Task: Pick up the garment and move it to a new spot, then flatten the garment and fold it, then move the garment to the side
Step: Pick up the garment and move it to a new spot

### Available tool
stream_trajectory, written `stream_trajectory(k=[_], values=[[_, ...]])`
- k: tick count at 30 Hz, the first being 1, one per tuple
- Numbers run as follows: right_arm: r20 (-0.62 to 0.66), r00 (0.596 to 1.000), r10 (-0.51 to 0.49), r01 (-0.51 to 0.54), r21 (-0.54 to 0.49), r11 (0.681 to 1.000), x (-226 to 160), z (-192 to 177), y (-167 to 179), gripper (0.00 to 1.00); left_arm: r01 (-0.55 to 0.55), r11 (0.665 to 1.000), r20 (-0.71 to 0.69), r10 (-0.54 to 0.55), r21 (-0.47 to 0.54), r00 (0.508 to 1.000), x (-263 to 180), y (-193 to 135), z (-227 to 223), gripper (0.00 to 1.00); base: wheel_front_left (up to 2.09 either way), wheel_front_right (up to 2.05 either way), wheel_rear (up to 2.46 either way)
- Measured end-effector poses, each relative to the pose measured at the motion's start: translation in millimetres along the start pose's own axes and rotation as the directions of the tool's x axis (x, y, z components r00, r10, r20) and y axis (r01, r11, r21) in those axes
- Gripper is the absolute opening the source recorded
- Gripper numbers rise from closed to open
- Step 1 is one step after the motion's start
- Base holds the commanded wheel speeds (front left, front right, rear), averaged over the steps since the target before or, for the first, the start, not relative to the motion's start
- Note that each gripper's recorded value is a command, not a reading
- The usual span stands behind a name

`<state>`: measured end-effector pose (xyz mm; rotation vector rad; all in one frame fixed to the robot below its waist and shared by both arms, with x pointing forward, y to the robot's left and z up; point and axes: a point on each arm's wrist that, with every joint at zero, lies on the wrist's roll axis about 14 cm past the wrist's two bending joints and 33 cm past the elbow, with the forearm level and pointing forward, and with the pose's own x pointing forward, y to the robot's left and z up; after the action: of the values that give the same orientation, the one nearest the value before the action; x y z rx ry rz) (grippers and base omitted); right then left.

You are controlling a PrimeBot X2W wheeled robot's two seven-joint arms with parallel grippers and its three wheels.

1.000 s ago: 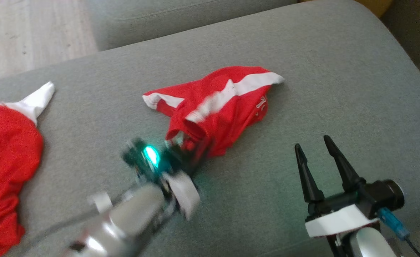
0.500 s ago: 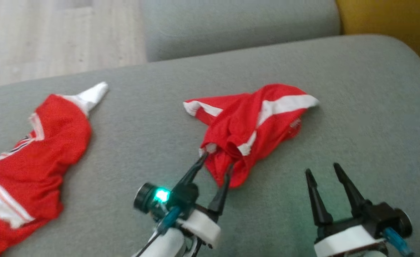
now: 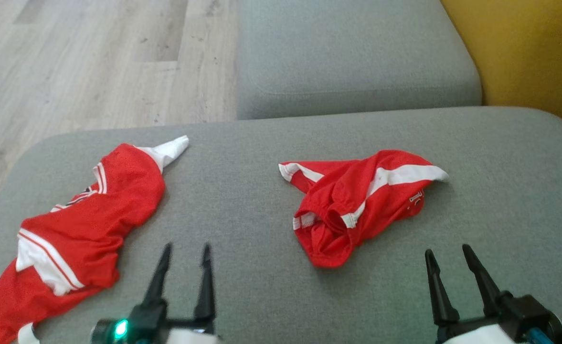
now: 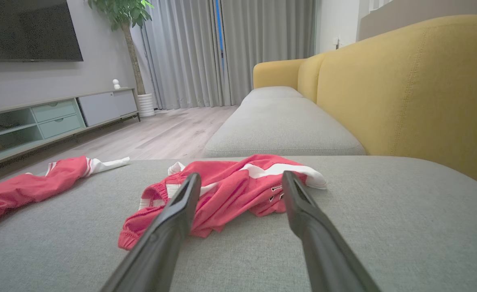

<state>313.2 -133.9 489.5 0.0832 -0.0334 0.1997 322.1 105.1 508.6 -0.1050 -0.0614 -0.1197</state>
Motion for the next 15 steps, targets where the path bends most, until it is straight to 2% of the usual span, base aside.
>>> stream_trajectory(k=[5,15], values=[[0.008,1.000,0.011,-0.011,0.011,1.000,-3,2,4,1.00,-0.089,0.996,0.006,0.089,0.019,0.996,-20,26,-1,1.00,0.00,0.00,0.00],[0.011,1.000,0.019,-0.019,0.012,1.000,-5,3,6,1.00,-0.074,0.997,0.030,0.073,0.035,0.997,-32,26,2,1.00,0.00,0.00,0.00]])
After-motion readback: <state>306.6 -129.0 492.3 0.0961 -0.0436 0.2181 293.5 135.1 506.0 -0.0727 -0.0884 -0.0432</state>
